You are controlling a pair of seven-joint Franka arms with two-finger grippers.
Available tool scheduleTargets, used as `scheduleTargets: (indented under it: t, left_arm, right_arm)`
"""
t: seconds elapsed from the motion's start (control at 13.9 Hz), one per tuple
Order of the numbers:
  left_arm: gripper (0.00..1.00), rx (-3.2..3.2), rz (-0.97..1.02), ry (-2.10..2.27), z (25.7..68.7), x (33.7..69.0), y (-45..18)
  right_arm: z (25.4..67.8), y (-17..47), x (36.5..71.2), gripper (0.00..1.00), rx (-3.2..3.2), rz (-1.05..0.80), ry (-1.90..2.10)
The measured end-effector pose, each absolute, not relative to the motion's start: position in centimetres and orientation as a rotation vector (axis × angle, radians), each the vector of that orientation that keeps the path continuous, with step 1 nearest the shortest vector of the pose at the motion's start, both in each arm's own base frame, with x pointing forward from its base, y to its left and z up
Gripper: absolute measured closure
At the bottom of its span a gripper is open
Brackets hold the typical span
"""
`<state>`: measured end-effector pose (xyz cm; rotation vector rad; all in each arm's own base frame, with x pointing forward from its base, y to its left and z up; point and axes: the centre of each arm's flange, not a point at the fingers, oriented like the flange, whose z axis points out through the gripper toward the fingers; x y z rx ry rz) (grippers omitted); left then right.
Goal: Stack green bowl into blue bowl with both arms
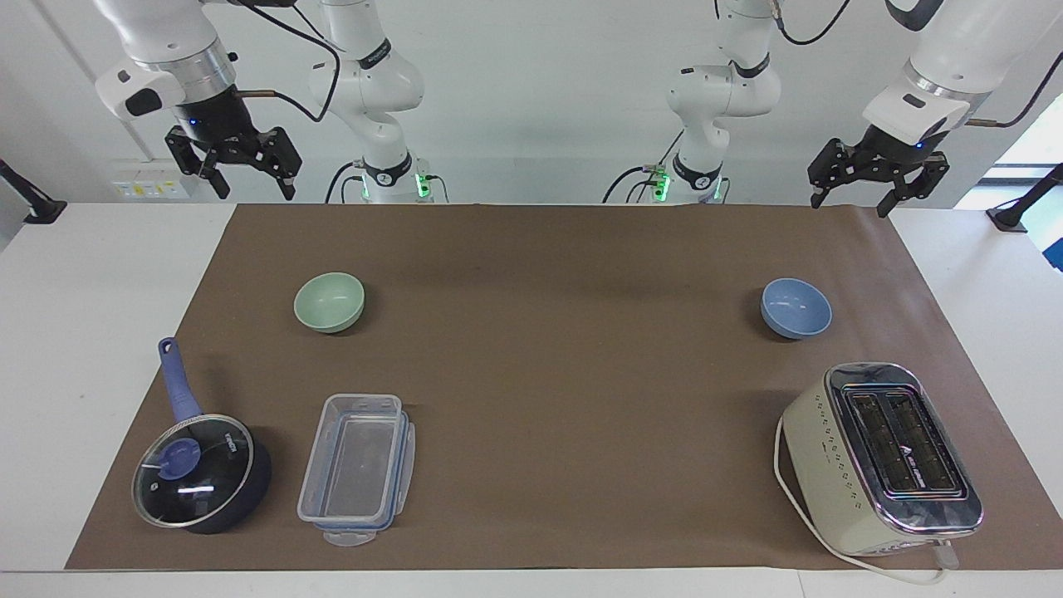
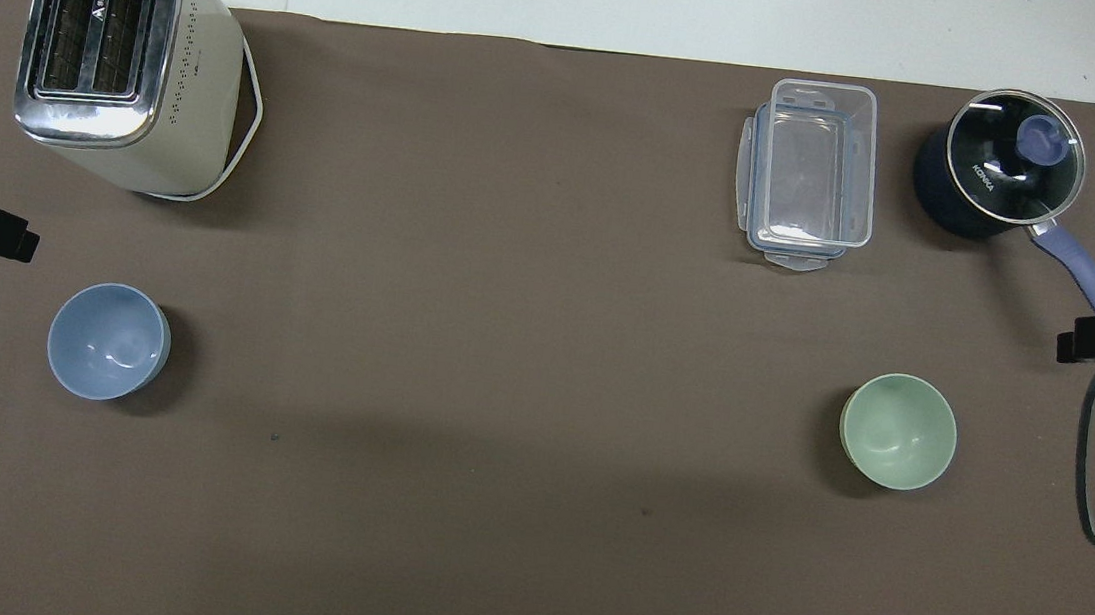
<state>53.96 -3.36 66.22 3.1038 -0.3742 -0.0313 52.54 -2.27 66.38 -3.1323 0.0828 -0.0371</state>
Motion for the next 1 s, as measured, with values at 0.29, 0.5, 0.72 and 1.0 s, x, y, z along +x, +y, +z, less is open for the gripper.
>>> scheduleTargets:
  t: [0.29,0.5,0.72,1.0]
  left_arm:
    - [0.0,3.102,-0.032,-0.383,66.25,53.92,-3.47]
    - [0.0,3.102,-0.032,-0.385,66.27,53.9,-3.54]
    - [0.0,3.102,-0.031,-0.385,66.28,53.89,-3.53]
    - [0.0,3.102,-0.031,-0.385,66.28,53.89,-3.54]
  right_arm:
    - [66.38,-2.27,52.54,0.0,-3.132,-0.037,0.083]
    - [66.38,-2.18,52.54,0.0,-3.132,-0.037,0.08]
    - [66.27,-2.11,52.39,0.0,-3.132,-0.015,0.078]
    - [66.12,-2.1,52.09,0.0,-3.132,0.021,0.076]
